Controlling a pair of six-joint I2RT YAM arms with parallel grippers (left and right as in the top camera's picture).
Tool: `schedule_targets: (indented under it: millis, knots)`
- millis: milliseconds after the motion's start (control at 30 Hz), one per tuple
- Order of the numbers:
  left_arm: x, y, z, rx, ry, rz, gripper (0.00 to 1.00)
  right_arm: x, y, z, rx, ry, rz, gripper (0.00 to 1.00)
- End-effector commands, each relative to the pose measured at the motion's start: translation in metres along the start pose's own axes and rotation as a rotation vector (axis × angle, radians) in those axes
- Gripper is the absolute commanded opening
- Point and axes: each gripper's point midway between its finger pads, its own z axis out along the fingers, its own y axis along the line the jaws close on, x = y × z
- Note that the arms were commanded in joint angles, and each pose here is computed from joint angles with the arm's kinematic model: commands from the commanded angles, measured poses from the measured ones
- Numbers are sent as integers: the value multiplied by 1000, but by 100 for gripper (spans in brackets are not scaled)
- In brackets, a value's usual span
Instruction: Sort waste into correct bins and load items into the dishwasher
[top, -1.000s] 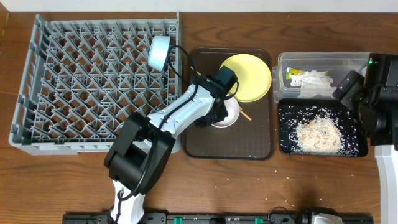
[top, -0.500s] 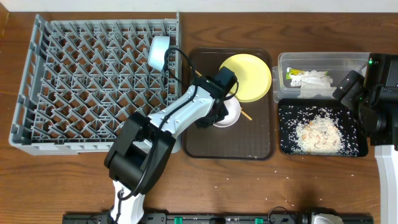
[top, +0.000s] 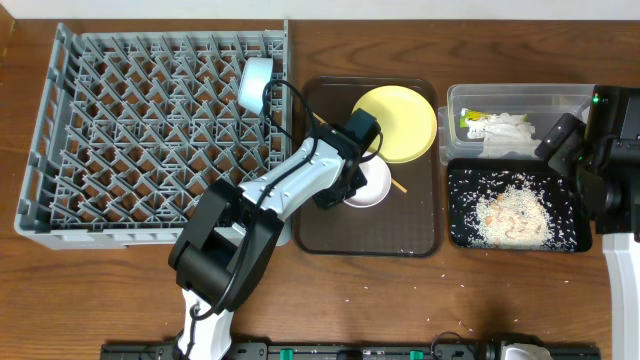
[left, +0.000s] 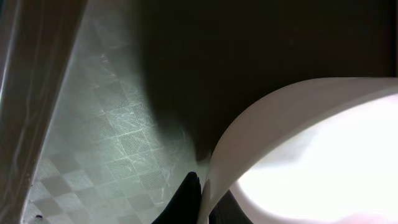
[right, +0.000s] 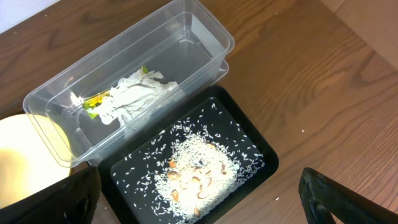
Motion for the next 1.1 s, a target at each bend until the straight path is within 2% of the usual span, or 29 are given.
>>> schedule_targets:
  millis: [0, 100, 300, 400, 533, 567, 633, 667, 767, 900, 1067]
  knots:
    - [-9, 1, -14, 20, -33, 93, 7, -2, -2, -1, 10, -8, 22, 99]
    - [-19, -2, -38, 57, -91, 197, 7, -2, -3, -1, 10, -9, 23, 99]
    - [-46, -2, -86, 63, -295, 352, 8, -2, -3, -1, 10, -9, 23, 99]
    - [-53, 0, -97, 52, -350, 370, 7, -2, -3, -1, 10, -9, 23, 99]
    - [-54, -1, -97, 63, -351, 331, 8, -2, -3, -1, 10, -9, 23, 99]
    - [-54, -1, -95, 63, -346, 311, 11, -2, -3, -1, 10, -9, 23, 99]
    - [-52, 0, -92, 67, -332, 271, 32, -2, -3, -1, 10, -9, 23, 99]
    - [-51, -1, -90, 69, -322, 253, 39, -2, -3, -1, 10, -9, 23, 99]
    - [-49, -1, -82, 69, -300, 198, 53, -2, -2, -1, 10, -8, 22, 99]
    - [-41, -4, -63, 71, -234, 157, 61, -2, -3, -1, 10, -9, 23, 99]
    - [-34, -7, -38, 66, -169, 134, 62, -2, -3, -1, 10, -9, 23, 99]
